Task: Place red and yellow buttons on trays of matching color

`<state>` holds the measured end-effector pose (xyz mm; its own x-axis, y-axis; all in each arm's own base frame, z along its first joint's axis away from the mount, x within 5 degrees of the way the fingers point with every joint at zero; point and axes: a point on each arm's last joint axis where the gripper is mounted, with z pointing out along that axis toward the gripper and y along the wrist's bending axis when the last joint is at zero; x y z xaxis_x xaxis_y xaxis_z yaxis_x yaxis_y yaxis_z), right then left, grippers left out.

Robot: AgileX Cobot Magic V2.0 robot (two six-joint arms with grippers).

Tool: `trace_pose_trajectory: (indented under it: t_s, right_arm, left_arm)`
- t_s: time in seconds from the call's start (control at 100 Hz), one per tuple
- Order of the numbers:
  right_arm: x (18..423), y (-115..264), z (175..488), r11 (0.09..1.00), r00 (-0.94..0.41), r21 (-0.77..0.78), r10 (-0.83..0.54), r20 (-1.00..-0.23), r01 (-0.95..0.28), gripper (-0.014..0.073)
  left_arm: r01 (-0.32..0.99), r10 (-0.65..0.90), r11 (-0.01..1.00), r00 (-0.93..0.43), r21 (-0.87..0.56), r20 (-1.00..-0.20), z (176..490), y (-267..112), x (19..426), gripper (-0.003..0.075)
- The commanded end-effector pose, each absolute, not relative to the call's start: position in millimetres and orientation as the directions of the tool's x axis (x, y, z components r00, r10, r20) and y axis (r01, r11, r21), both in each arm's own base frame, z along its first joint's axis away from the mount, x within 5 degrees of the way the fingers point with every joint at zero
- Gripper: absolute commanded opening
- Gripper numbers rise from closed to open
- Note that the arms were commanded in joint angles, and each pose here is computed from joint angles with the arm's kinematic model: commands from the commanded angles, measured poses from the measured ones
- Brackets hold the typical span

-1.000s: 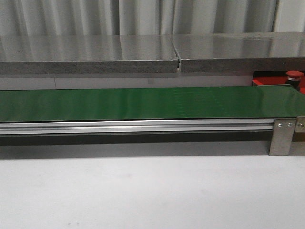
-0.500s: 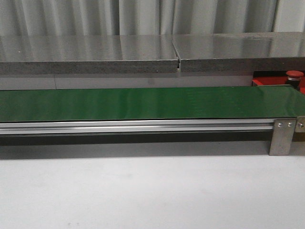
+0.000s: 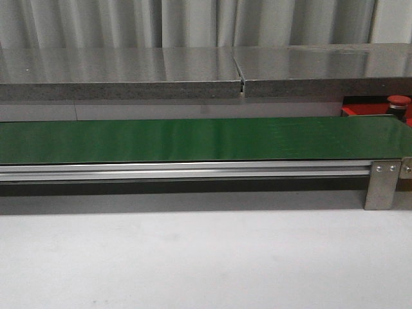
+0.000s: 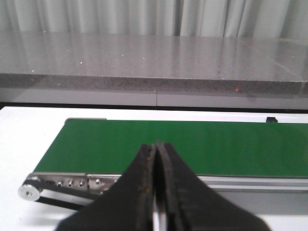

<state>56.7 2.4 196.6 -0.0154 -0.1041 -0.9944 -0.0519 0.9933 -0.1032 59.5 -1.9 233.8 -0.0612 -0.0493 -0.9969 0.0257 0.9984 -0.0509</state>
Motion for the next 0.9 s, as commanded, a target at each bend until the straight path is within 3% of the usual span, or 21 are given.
trace_pose_trajectory:
  t_s: [0.0, 0.24, 0.89]
  right_arm:
    - [54.8, 3.4, 208.2, 0.992, 0.093, -0.114, -0.109, -0.990, -0.052, -0.0068]
    - [54.8, 3.4, 208.2, 0.992, 0.093, -0.114, -0.109, -0.990, -0.052, -0.0068]
    - [54.8, 3.4, 208.2, 0.992, 0.093, -0.114, -0.109, -0.990, -0.052, -0.0068]
  left_arm:
    - [0.034, -0.084, 0.996, 0.055, -0.083, -0.995, 234.8, -1.6, 57.5, -0.0019]
    - [0.065, -0.087, 0.994, 0.064, -0.083, -0.994, 201.7, -3.2, 54.3, -0.0019]
    - [0.109, -0.070, 0.993, 0.151, -0.054, -0.986, 210.2, -5.5, 53.0, -0.0019]
